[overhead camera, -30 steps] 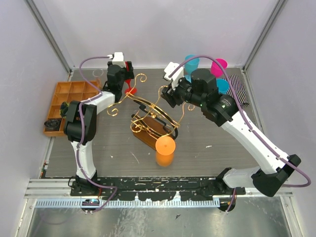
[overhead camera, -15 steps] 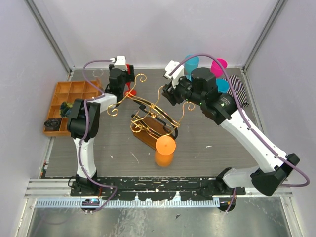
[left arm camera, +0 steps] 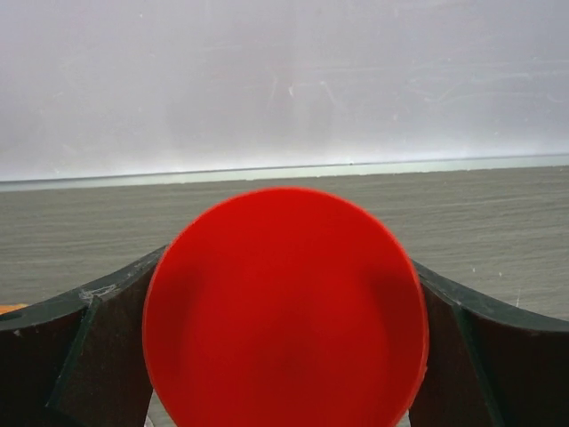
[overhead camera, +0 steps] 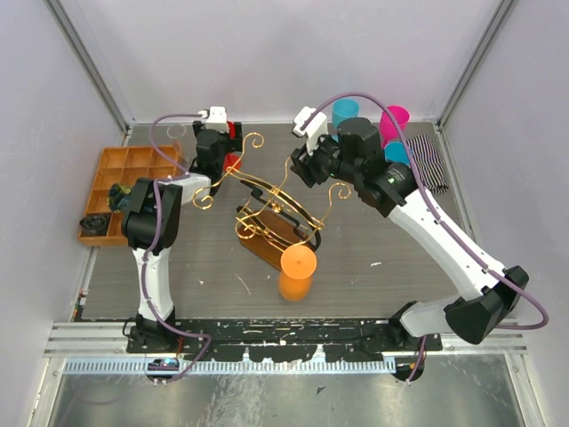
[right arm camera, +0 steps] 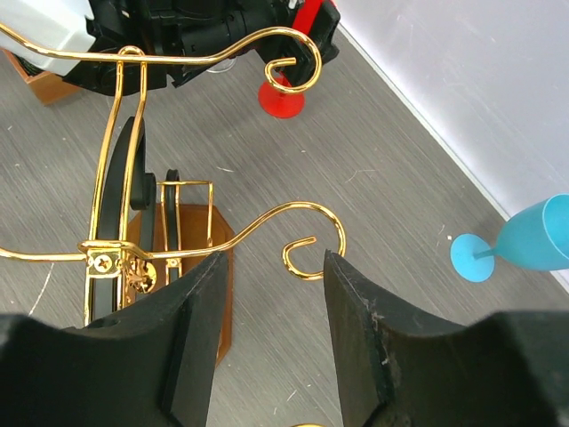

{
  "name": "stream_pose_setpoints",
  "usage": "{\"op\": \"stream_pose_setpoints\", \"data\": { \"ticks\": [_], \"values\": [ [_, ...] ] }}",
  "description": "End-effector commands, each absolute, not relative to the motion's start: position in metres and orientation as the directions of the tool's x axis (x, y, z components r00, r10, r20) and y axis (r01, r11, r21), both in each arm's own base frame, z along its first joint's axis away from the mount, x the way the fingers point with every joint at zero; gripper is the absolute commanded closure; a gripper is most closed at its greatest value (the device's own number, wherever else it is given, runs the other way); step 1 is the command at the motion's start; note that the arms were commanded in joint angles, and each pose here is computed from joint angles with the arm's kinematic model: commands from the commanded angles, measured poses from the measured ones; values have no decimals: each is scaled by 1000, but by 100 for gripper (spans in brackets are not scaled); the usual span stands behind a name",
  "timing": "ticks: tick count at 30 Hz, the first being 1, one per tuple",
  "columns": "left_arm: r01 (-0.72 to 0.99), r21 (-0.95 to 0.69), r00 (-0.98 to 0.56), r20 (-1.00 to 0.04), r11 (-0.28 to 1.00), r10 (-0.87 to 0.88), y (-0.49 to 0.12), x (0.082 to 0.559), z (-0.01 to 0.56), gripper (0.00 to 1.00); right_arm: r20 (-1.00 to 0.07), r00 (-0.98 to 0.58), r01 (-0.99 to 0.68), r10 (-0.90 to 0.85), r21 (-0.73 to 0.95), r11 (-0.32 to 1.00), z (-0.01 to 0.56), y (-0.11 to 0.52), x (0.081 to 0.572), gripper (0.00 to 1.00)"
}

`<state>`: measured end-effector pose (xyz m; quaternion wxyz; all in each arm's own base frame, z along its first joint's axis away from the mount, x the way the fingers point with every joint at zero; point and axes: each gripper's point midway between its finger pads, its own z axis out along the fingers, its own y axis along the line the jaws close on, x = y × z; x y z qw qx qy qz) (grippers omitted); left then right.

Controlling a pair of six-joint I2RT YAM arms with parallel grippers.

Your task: Take the wine glass off the wine glass rack

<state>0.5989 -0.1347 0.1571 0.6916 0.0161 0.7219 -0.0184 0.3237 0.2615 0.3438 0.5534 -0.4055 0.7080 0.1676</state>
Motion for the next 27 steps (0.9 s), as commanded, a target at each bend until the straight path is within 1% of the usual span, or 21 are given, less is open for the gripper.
{"op": "stream_pose_setpoints", "data": {
  "ticks": [1, 7, 14, 19, 22, 27],
  "values": [
    [31, -15, 5, -1000, 999, -16, -131, 595, 169, 2, -948, -4, -758, -319, -205, 619, 374, 269, 327, 47],
    [34, -38, 19, -999, 999, -38, -131, 590, 176, 2, -949, -3, -758, -314, -203, 620, 376, 268, 327, 46],
    [61, -45, 40, -998, 997, -47, -135, 588, 198, 2, -951, -11, -766, -308, -190, 614, 375, 270, 327, 43],
    [106, -38, 55, -998, 994, -44, -141, 591, 214, 2, -952, -14, -765, -305, -186, 616, 376, 271, 330, 43],
    [152, -65, 43, -996, 986, -72, -141, 591, 219, 2, -953, -16, -766, -304, -184, 616, 376, 271, 330, 43],
    [237, -160, -10, -987, 958, -162, -128, 589, 222, 2, -952, -20, -768, -304, -180, 615, 374, 271, 332, 43]
  ]
}}
